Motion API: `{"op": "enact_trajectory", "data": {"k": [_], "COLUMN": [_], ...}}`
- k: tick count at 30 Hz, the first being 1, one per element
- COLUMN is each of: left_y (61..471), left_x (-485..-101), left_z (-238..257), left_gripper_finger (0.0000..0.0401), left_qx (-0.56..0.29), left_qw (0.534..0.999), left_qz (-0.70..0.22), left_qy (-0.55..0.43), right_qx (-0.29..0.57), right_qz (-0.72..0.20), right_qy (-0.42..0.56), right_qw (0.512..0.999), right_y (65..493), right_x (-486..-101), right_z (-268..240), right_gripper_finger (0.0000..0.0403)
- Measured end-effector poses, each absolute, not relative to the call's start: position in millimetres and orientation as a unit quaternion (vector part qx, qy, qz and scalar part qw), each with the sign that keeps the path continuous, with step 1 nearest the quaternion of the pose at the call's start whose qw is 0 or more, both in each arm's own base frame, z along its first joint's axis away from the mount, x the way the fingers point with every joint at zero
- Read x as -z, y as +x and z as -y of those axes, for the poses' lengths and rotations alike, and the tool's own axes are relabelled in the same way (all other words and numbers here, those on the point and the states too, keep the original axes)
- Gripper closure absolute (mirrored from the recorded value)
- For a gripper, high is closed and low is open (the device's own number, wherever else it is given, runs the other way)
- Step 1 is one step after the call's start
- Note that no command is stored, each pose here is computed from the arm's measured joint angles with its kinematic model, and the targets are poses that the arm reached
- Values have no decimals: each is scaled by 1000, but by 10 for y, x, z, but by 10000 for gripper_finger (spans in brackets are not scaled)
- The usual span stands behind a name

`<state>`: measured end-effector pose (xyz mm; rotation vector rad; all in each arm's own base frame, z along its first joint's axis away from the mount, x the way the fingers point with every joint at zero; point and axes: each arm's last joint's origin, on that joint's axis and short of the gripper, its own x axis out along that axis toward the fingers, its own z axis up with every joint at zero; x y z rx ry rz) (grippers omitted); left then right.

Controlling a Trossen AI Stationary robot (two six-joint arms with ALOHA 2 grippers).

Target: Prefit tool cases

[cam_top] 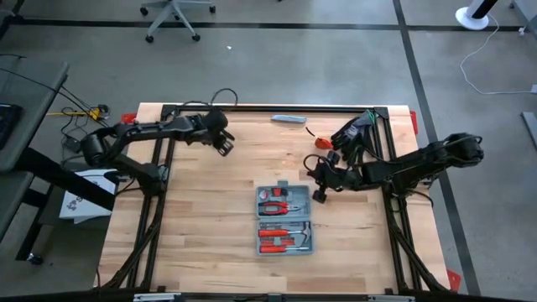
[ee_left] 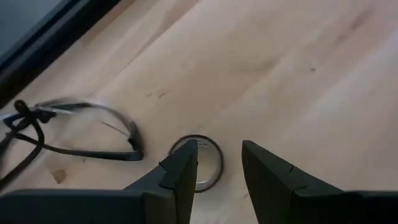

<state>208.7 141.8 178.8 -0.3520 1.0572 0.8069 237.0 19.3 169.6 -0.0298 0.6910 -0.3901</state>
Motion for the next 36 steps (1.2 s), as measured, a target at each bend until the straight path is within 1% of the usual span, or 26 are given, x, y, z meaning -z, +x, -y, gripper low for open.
{"op": "enact_trajectory", "data": {"k": [4, 8, 11, 13, 17, 19, 23, 26, 28, 30, 31, 34, 36], "left_y": [2041, 2068, 2111, 2137, 2165, 2186, 2204, 2225, 2228, 2241, 2247, 2259, 2280], "left_x": [-1780, -1729, -1630, -1535, -1320, -1245, -1144, -1146, -1173, -1222, -1252, -1316, -1357], "left_z": [-1489, -1481, -1468, -1469, -1495, -1507, -1514, -1471, -1427, -1391, -1377, -1317, -1246], "left_gripper_finger": [281, 281, 281, 281, 281, 281, 284, 306, 337, 377, 386, 387, 391], "left_qx": [-365, -352, -346, -352, -396, -411, -396, -391, -384, -375, -372, -358, -328], "left_qw": [773, 772, 763, 750, 707, 692, 685, 688, 694, 704, 710, 723, 736], "left_qz": [-485, -499, -518, -536, -570, -578, -596, -596, -593, -586, -580, -570, -567], "left_qy": [-186, -175, -173, -164, -136, -130, -137, -139, -140, -142, -144, -156, -172], "right_qx": [198, 201, 201, 201, 201, 200, 201, 201, 201, 201, 201, 201, 202], "right_qz": [-333, -331, -329, -329, -325, -326, -325, -325, -325, -324, -323, -321, -321], "right_qy": [0, 8, 8, 9, 11, 12, 15, 15, 15, 16, 17, 18, 20], "right_qw": [922, 922, 923, 923, 924, 924, 924, 924, 924, 924, 925, 925, 925], "right_y": [2324, 2303, 2304, 2305, 2309, 2309, 2309, 2309, 2309, 2310, 2312, 2314, 2314], "right_x": [-1612, -1578, -1579, -1580, -1584, -1584, -1583, -1584, -1584, -1585, -1586, -1589, -1589], "right_z": [-160, -155, -156, -156, -156, -157, -158, -158, -158, -159, -159, -159, -159], "right_gripper_finger": [403, 403, 403, 403, 403, 403, 403, 403, 403, 403, 403, 403, 403]}}
